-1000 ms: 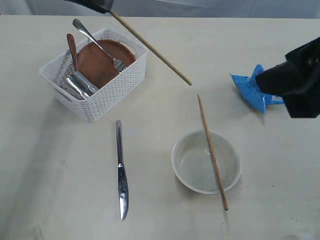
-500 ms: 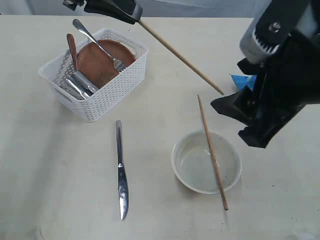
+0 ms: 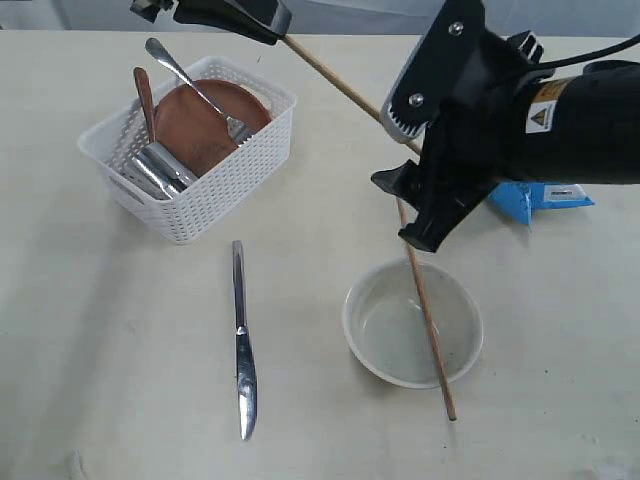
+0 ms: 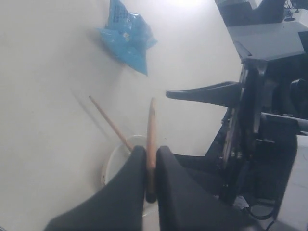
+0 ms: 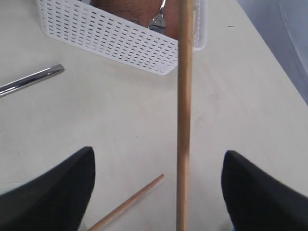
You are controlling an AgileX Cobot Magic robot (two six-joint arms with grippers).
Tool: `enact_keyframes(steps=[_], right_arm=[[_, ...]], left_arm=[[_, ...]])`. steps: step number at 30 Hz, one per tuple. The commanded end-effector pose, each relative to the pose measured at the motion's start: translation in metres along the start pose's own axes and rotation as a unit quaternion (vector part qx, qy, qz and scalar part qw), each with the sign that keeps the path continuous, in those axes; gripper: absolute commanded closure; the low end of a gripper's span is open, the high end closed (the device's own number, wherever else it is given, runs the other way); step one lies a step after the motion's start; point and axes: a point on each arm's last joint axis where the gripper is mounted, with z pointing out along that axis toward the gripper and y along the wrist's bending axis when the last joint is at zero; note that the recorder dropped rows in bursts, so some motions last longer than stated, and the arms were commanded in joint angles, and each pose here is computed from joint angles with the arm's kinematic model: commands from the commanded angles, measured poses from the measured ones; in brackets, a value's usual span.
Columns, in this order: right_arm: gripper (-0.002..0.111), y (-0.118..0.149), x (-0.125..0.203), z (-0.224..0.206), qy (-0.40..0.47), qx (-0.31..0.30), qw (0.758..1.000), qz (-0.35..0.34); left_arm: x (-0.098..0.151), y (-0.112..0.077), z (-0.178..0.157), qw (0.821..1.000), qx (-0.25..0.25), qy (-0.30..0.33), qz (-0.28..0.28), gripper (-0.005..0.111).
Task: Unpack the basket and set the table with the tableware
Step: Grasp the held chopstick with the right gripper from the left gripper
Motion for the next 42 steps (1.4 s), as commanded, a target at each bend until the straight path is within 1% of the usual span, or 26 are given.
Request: enact_keyframes(steps=[1, 4, 7, 10, 14, 17, 19, 21, 24, 26, 28, 32, 34, 38, 41, 42], right_arm=[[0.042, -0.002, 0.000, 0.014, -0.014, 0.016, 1.000, 0.002], [0.046, -0.002, 0.001, 0.022, -0.012, 0.016, 1.000, 0.005], [0.055, 0.000, 0.004, 0.028, -0.003, 0.010, 1.000, 0.005], [0.075, 0.000, 0.005, 0.030, -0.001, 0.009, 1.000, 0.015], [0.108, 0.000, 0.005, 0.030, -0.001, 0.009, 1.000, 0.018], [0.109, 0.000, 0.005, 0.030, -0.001, 0.009, 0.999, 0.035], [0.109, 0.001, 0.005, 0.030, 0.000, 0.008, 0.999, 0.044], [0.109, 0.001, 0.005, 0.029, 0.007, 0.002, 0.998, 0.055], [0.109, -0.001, 0.001, 0.028, 0.017, -0.006, 0.997, 0.077], [0.109, -0.002, -0.002, 0.027, 0.025, -0.012, 0.995, 0.096], [0.109, -0.003, -0.004, 0.025, 0.034, -0.018, 0.992, 0.123], [0.109, -0.005, -0.008, 0.022, 0.055, -0.030, 0.986, 0.152], [0.109, -0.006, -0.010, 0.020, 0.077, -0.042, 0.982, 0.170], [0.109, -0.009, -0.018, 0.010, 0.126, -0.058, 0.959, 0.248], [0.109, -0.020, -0.021, 0.001, 0.164, -0.056, 0.936, 0.308], [0.109, -0.024, -0.020, -0.004, 0.180, -0.056, 0.927, 0.325]], left_arm=[[-0.001, -0.004, 0.001, 1.000, 0.010, -0.003, -0.001, 0.107], [-0.001, -0.004, 0.001, 1.000, 0.010, -0.003, -0.005, 0.107], [-0.001, -0.004, 0.001, 1.000, 0.010, -0.003, -0.005, 0.107], [-0.001, -0.004, 0.001, 1.000, 0.010, -0.003, -0.005, 0.107], [-0.001, -0.004, 0.001, 1.000, 0.010, -0.003, -0.005, 0.107], [-0.001, -0.004, 0.001, 1.000, 0.010, -0.003, -0.005, 0.106], [-0.001, -0.004, 0.001, 1.000, 0.010, -0.003, -0.005, 0.100], [-0.001, -0.004, 0.001, 1.000, 0.010, -0.003, -0.005, 0.088], [-0.001, -0.004, 0.000, 1.000, 0.010, -0.004, -0.005, 0.065], [-0.001, -0.004, 0.000, 1.000, 0.010, -0.004, -0.005, 0.055], [-0.001, -0.004, 0.000, 1.000, 0.010, -0.004, -0.004, 0.049], [-0.002, -0.005, 0.000, 1.000, 0.010, -0.005, -0.002, 0.049], [-0.006, -0.007, -0.004, 1.000, 0.007, -0.011, 0.012, 0.049], [-0.019, -0.014, -0.021, 0.998, -0.002, -0.041, 0.050, 0.051], [-0.030, -0.013, -0.042, 0.995, -0.015, -0.073, 0.063, 0.060], [-0.033, -0.011, -0.051, 0.994, -0.023, -0.088, 0.065, 0.068]])
